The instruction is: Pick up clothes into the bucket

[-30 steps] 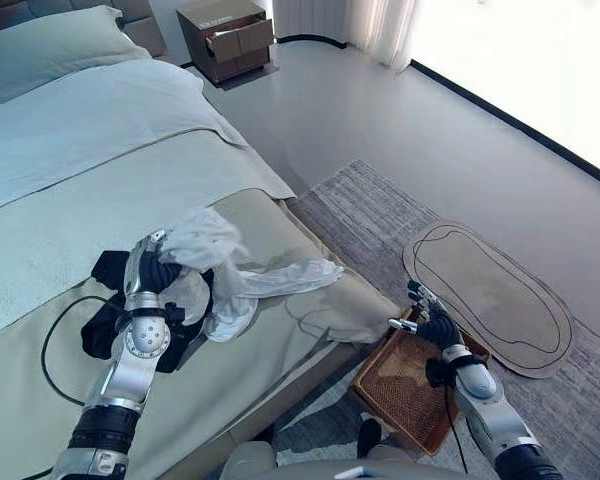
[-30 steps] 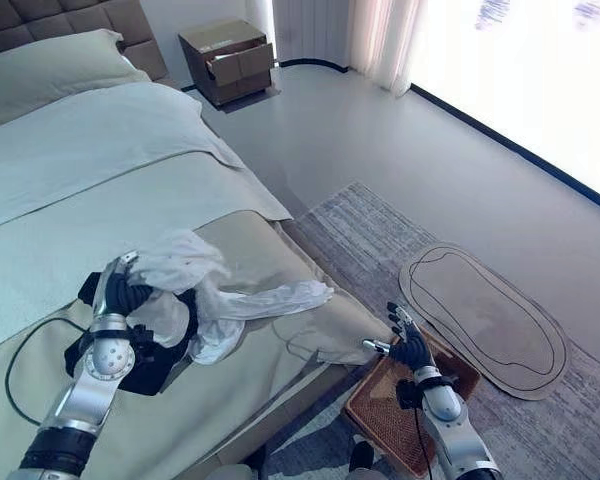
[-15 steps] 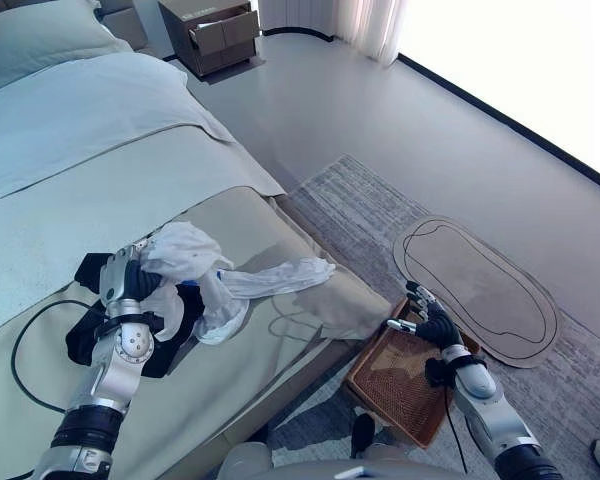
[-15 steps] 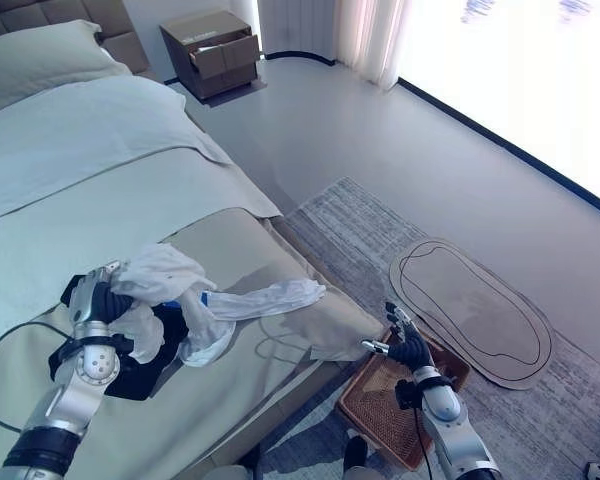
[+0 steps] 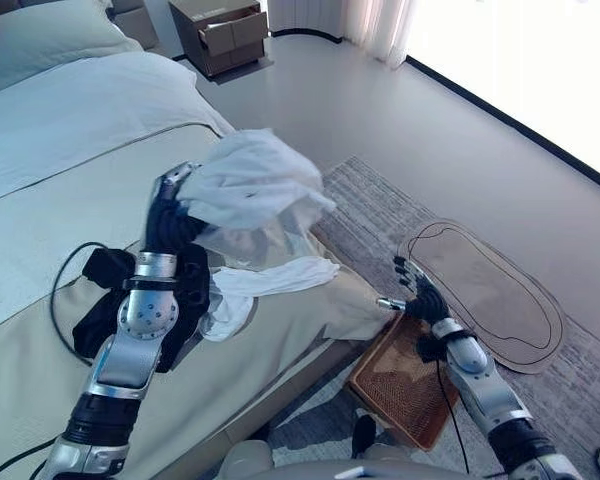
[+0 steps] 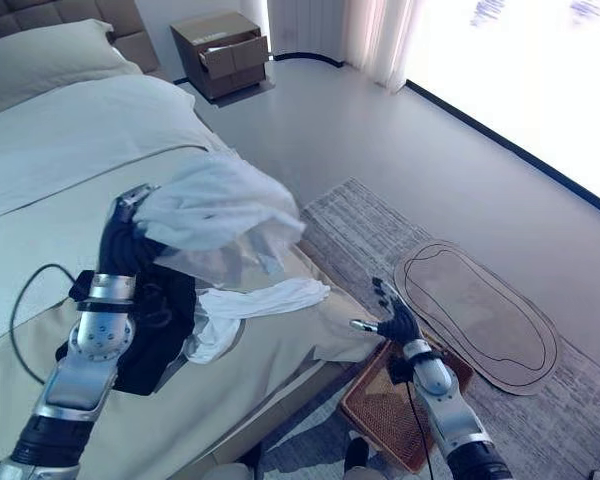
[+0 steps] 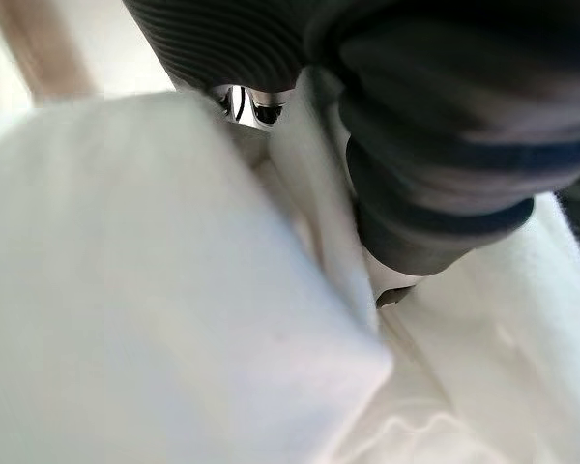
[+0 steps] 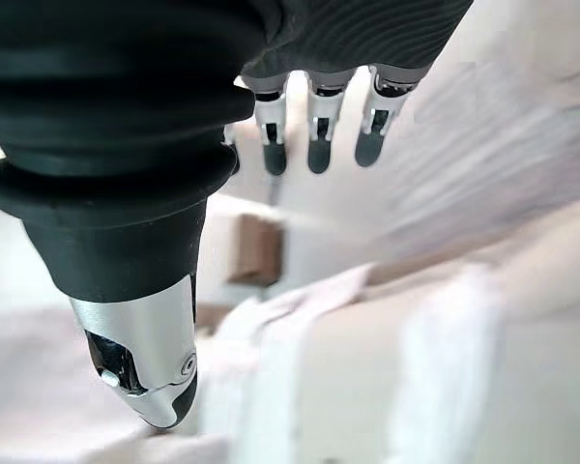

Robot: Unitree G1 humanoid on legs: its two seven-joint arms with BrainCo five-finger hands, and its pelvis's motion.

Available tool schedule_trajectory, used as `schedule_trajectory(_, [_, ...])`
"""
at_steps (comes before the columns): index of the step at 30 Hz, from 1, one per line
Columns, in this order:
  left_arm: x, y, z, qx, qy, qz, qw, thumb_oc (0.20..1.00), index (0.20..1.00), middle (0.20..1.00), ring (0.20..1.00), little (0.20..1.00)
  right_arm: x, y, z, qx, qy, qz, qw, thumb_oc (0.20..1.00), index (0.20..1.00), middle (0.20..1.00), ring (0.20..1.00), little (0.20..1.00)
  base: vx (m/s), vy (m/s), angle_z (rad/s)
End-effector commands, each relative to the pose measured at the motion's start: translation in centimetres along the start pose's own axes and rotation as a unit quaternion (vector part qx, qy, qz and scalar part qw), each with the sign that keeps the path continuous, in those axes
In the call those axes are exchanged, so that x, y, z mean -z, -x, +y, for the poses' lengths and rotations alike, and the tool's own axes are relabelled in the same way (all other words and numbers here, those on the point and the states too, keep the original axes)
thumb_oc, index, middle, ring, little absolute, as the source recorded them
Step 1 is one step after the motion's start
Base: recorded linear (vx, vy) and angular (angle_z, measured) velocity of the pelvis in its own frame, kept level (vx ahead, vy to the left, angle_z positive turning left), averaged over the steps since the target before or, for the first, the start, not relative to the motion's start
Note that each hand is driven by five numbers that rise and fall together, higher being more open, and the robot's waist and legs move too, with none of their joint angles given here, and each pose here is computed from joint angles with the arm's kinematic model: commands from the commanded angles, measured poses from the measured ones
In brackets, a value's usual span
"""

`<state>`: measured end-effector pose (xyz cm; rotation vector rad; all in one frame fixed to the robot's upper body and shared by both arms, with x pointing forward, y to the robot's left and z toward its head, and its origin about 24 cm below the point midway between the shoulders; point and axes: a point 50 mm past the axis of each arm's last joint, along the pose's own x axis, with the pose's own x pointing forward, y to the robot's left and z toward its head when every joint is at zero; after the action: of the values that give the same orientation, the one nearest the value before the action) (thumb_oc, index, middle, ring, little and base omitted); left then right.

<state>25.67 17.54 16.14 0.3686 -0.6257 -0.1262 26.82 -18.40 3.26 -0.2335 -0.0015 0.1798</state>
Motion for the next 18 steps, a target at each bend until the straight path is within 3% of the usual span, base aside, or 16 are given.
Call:
schedule_trajectory(1, [-3.4, -2.0, -0.2, 0.023, 0.070, -0.103, 0.992, 0.200, 0.200, 0.200, 0.200, 0.200, -5.2, -1.9, 0.6, -0.018, -0.043, -0.123, 0.991, 1.000, 1.000, 1.000, 1.000, 1.000, 0.02, -0.017, 0.06])
schedule_trajectory(9, [-1.9, -2.0, -3.7, 0.083, 0.161, -0.056, 0.982, 0.200, 0.200, 0.200, 0.200, 0.200, -9.5, -2.9, 2.1, -0.054, -0.064, -0.205, 0.975, 1.000, 1.000, 1.000, 1.000, 1.000, 0.00, 0.000, 0.00])
schedule_trajectory(18, [-1.0, -1.3, -4.3, 0.094, 0.177, -0.030, 0.979, 0.200, 0.200, 0.200, 0.200, 0.200, -10.8, -2.3, 2.5, -0.059, -0.077, -0.239, 0.966, 1.000, 1.000, 1.000, 1.000, 1.000, 0.00, -0.008, 0.00])
